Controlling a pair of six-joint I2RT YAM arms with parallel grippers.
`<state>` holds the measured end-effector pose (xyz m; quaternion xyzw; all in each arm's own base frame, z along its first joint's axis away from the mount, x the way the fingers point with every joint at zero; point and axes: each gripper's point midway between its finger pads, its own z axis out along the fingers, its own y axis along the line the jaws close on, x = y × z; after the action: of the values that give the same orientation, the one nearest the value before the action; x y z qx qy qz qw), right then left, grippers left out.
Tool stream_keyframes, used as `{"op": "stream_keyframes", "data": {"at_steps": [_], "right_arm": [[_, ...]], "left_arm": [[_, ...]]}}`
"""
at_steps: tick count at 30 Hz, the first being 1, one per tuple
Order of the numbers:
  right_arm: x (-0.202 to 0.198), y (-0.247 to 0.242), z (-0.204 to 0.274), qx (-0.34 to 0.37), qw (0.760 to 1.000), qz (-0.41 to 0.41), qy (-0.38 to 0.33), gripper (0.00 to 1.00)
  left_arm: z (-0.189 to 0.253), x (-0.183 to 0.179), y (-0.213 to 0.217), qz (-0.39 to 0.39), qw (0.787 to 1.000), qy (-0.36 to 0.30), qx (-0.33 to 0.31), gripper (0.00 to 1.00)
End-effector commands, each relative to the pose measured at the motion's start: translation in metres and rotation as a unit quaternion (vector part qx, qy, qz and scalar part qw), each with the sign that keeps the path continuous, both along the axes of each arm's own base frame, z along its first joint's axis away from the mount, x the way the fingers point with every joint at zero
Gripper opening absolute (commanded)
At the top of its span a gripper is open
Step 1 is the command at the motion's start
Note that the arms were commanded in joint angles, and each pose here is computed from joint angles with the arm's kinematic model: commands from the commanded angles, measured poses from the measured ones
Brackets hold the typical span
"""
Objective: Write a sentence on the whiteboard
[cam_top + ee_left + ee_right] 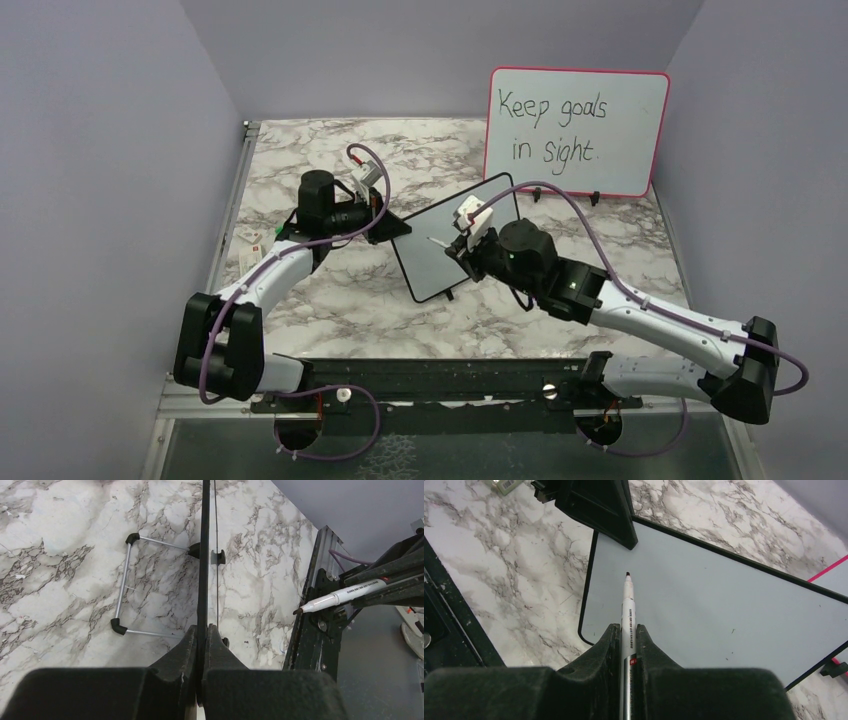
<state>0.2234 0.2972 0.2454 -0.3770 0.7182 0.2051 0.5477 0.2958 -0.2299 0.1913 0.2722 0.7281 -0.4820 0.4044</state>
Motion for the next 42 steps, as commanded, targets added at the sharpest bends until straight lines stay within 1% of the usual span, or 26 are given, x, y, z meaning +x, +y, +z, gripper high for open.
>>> {"op": "stream_keyframes", "data": {"at_steps": [1, 6, 11, 12, 19, 35, 42], "right_arm": [[0.008, 0.003, 0.003, -0.006, 0.999, -0.031, -0.034, 0.0], [0.003, 0.007, -0.005, -0.02, 0.997, -0.041, -0.054, 0.01], [-0.001, 0.01, -0.014, -0.026, 0.997, -0.041, -0.057, 0.01], [-0.001, 0.013, -0.011, -0.016, 0.997, -0.042, -0.063, 0.01], [-0.004, 0.022, -0.013, -0.022, 0.996, -0.039, -0.079, 0.01], [-0.004, 0.039, -0.02, -0.039, 0.994, -0.037, -0.096, 0.0], [0.002, 0.043, -0.019, -0.043, 0.993, -0.059, -0.095, 0.0]], "left_arm": [[-0.019, 0.003, 0.002, 0.001, 0.999, 0.025, 0.029, 0.0], [-0.024, 0.003, 0.002, 0.004, 0.999, 0.037, 0.025, 0.0], [-0.026, 0.004, 0.002, 0.004, 0.999, 0.04, 0.026, 0.0], [-0.025, 0.005, 0.002, 0.004, 0.999, 0.039, 0.026, 0.0], [-0.023, 0.004, 0.002, 0.004, 0.999, 0.033, 0.025, 0.0], [-0.031, 0.005, 0.002, -0.001, 0.998, 0.046, 0.033, 0.0], [-0.029, 0.004, 0.001, -0.004, 0.999, 0.041, 0.033, 0.0]]}}
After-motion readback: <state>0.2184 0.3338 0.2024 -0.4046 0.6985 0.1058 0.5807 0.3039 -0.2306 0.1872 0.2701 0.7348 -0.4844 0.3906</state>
